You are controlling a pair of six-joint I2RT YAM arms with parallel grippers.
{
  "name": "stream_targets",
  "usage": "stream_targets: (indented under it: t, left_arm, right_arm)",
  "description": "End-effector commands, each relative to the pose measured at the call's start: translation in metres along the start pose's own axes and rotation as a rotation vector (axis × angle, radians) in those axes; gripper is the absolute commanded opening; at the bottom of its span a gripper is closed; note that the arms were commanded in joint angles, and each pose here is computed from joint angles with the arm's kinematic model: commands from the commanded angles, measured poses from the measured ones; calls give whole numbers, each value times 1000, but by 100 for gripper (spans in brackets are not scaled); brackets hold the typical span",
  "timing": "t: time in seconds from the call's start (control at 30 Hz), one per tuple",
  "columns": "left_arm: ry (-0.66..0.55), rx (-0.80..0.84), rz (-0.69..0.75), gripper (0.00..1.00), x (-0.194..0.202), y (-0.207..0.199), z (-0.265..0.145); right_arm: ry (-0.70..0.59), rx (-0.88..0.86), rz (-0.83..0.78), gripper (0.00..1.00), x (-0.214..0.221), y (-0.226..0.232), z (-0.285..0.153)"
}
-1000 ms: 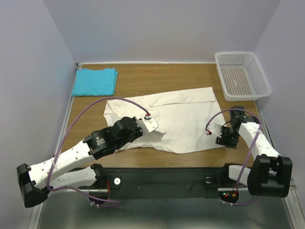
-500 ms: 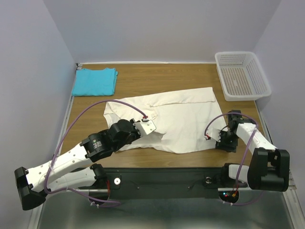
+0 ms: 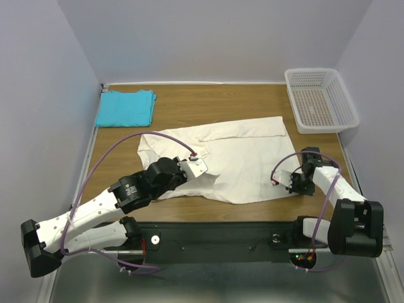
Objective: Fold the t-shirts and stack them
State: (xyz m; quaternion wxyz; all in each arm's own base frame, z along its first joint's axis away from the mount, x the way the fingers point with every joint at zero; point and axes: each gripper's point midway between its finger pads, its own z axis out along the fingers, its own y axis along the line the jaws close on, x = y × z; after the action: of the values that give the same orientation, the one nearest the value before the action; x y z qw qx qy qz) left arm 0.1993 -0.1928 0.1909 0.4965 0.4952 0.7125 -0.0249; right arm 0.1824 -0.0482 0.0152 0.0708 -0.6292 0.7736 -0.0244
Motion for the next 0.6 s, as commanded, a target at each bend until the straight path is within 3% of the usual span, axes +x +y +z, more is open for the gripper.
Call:
stream_targets:
  t: [0.0, 0.2, 0.57]
  left_arm:
    - [-24, -30, -32, 0, -5, 5, 2]
    - [-39, -40, -61, 0, -10, 9, -4]
    - [-87, -115, -95, 0, -17, 31, -33]
  right_arm:
    - [-30, -16, 36, 5, -3, 6, 4]
    - [-11, 2, 90, 1, -3, -8, -22]
    - [-198, 72, 126, 0, -40, -28, -70]
